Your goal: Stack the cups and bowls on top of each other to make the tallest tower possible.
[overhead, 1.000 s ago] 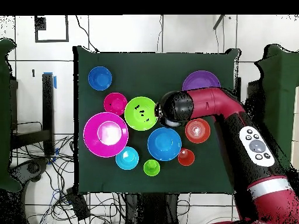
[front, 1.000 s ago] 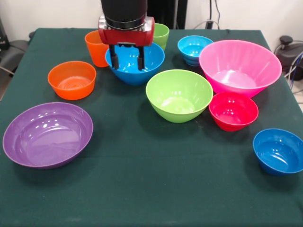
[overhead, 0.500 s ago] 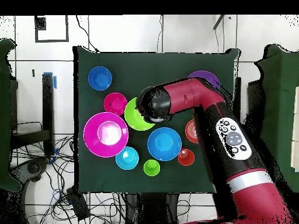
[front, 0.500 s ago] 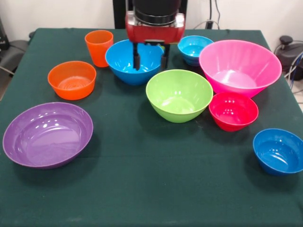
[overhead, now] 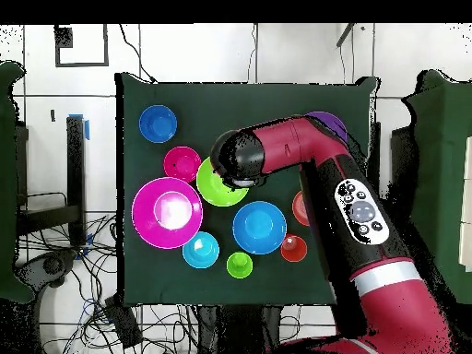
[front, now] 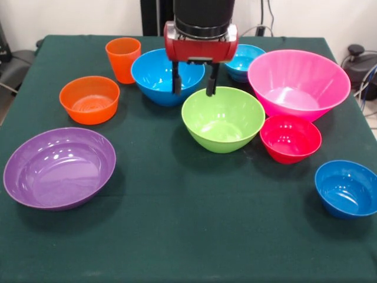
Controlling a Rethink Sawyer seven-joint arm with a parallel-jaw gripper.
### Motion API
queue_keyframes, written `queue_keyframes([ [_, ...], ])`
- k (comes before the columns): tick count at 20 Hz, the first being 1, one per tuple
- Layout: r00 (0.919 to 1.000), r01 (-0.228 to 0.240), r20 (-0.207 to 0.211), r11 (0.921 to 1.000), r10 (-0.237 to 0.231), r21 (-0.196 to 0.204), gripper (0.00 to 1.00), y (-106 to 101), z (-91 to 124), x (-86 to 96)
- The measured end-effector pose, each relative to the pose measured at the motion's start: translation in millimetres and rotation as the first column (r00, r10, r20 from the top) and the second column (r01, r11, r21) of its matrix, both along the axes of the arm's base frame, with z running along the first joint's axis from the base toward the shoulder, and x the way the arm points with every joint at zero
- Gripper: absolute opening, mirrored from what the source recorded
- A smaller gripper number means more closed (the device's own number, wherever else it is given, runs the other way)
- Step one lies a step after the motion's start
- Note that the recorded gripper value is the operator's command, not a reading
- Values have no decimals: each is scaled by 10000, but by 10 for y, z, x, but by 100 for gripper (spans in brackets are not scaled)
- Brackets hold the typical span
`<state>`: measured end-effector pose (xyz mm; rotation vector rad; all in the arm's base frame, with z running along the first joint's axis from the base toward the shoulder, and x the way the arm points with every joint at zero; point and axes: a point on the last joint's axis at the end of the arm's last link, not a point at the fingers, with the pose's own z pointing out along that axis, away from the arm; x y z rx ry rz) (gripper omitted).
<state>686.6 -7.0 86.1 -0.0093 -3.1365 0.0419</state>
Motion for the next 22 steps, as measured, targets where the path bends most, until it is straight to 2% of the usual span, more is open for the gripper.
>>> queue_keyframes([
  [12,9994,224,-275,9993,-216,289,100,-23,-272,7],
  [18,9996,274,-40,9994,-273,189,100,-30,-210,147],
  [22,9991,415,112,9991,-415,20,100,-57,-96,340],
])
